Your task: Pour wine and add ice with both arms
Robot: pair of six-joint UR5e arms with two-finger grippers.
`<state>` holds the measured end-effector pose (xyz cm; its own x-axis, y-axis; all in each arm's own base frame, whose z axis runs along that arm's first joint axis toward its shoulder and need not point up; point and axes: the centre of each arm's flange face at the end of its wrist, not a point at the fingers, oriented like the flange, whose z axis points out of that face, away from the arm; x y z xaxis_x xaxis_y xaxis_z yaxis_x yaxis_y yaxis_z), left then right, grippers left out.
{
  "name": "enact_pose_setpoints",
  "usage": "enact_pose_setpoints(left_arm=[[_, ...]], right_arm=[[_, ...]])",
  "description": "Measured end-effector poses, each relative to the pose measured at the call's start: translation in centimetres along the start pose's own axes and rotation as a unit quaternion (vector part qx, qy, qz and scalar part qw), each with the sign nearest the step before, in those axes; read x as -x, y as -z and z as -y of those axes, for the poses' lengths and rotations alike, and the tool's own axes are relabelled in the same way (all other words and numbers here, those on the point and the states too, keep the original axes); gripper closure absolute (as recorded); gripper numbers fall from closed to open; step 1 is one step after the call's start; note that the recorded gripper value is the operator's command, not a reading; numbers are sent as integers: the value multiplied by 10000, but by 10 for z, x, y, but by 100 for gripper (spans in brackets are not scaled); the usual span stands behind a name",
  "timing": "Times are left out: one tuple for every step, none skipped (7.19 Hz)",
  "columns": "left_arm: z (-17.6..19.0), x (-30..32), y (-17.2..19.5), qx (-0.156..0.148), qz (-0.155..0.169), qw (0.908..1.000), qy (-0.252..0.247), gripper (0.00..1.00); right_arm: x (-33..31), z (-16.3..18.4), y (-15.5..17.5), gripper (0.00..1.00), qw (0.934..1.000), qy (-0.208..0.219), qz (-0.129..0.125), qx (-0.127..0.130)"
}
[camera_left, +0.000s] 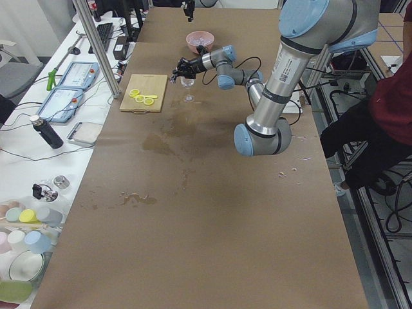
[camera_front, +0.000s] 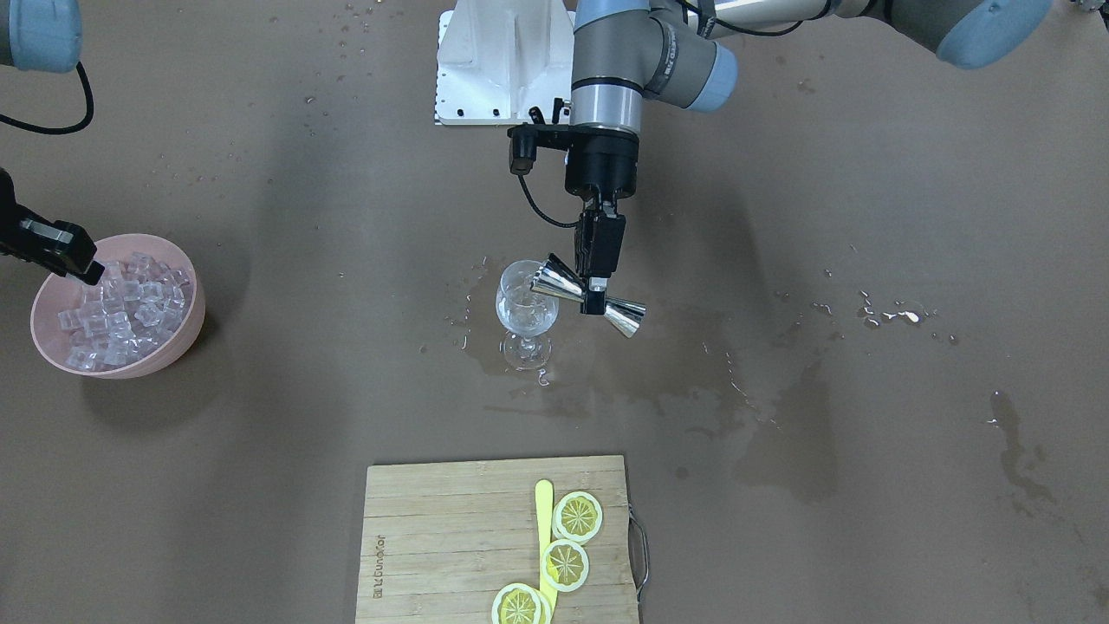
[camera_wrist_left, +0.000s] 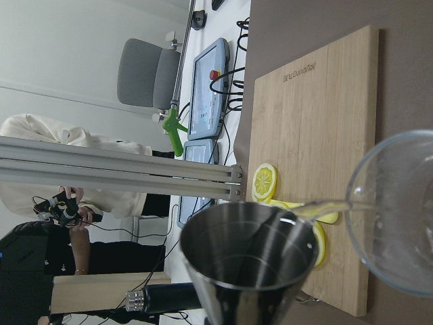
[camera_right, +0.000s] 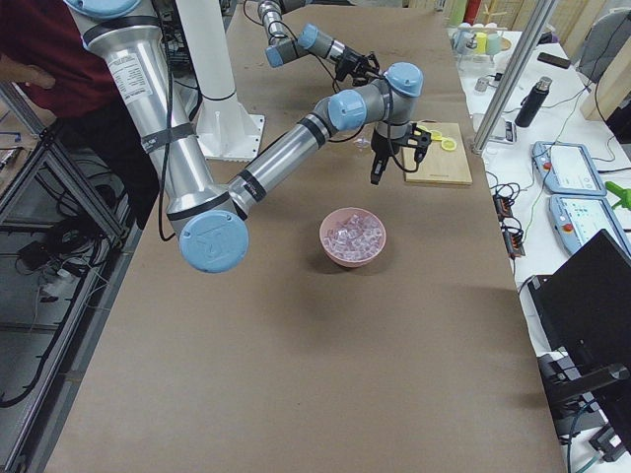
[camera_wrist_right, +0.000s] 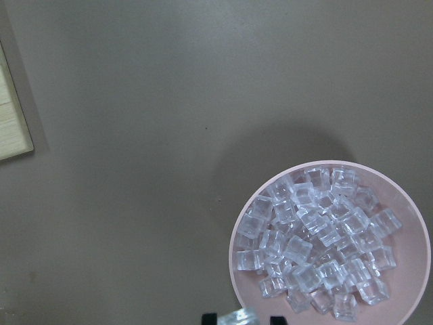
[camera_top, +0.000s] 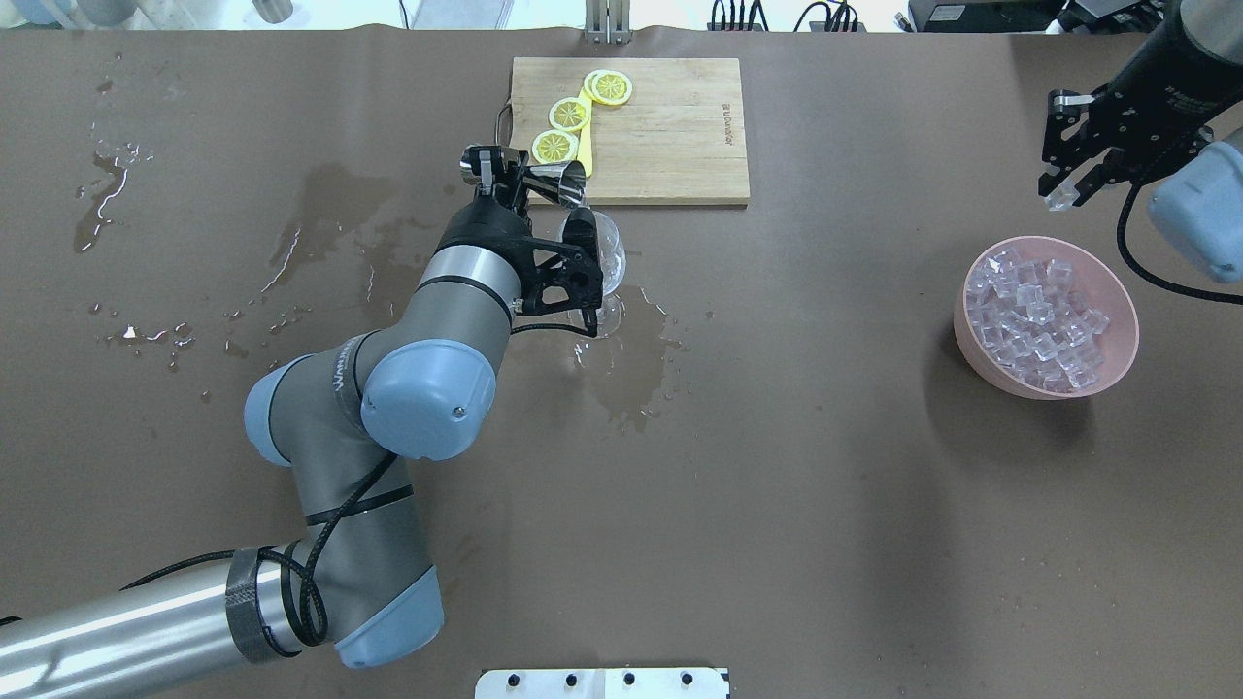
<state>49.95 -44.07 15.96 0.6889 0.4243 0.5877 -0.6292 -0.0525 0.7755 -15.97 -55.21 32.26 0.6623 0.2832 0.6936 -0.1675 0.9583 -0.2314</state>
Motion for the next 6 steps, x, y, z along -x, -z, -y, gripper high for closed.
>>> enact_pose_setpoints(left_arm=[[1,1,0,1,13,9999,-115,100],[1,2,1,-1,21,9997,-241,100],[0,2,1,-5,27,9994,-348,100],[0,3,1,-7,32,9991,-431,100],[0,4,1,9,62,9985,-547,100],[-1,5,1,53,131,9973,-717,100]], right_arm=[[3,0,2,85,10000,5,4,3],[7,-1,4,85,10000,8,2,11],[12,-2,6,85,10000,4,-9,29],[17,-4,8,85,10000,6,-21,49],[21,-5,9,85,10000,8,-25,65],[24,-6,11,85,10000,9,-25,77]])
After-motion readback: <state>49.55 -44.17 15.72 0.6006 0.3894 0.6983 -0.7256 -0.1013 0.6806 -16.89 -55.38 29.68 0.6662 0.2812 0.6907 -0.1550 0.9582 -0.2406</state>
